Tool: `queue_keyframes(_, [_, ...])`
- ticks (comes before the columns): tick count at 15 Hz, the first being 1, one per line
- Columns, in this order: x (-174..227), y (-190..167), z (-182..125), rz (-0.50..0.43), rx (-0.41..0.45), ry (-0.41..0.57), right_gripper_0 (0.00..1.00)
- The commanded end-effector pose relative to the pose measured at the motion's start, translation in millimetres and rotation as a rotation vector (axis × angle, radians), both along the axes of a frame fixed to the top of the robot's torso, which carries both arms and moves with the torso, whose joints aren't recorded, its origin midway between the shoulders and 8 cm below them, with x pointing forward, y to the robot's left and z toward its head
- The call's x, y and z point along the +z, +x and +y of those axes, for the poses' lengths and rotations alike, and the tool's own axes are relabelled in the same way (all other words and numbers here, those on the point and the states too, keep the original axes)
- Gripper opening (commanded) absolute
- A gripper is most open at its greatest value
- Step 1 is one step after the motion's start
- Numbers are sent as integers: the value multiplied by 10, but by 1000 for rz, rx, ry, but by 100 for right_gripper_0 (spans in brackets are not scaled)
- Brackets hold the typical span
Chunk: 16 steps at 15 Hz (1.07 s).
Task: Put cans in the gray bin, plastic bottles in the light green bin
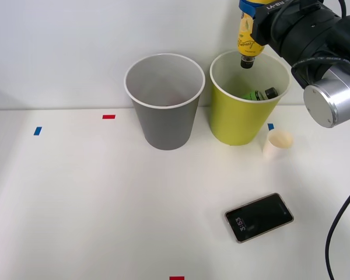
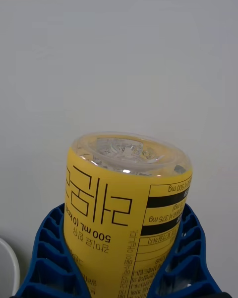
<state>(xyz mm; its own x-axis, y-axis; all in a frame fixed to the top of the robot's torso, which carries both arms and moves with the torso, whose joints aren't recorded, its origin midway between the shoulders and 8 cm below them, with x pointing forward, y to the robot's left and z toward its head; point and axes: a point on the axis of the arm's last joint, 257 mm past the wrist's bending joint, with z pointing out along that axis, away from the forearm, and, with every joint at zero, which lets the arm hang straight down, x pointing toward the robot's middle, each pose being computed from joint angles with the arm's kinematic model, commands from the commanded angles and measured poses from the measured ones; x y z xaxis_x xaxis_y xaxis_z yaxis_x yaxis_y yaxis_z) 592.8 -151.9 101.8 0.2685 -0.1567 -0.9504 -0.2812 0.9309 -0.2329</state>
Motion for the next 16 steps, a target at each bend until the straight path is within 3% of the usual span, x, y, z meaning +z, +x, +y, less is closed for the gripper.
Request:
queue_keyframes(1, [-42, 51, -53, 13, -11, 1, 0])
queue_keyframes(2, [-55, 71, -60, 16, -14, -1, 2])
queue_keyframes(3, [-63, 101, -79, 20, -20, -2, 34])
queue_keyframes(4, [-76, 145, -56, 26, -20, -9, 47])
queue_keyframes(5, [-58, 219, -40, 28, -26, -14, 51])
queue_keyframes(6, [-71, 276, -71, 30, -42, -26, 61])
queue_keyframes(7, [-82, 286, -83, 31, -47, -27, 100])
queue_keyframes(12, [-160, 213, -109, 71, -2, -17, 100])
queue_keyframes(16, [-283, -257, -155, 66, 48, -89, 100])
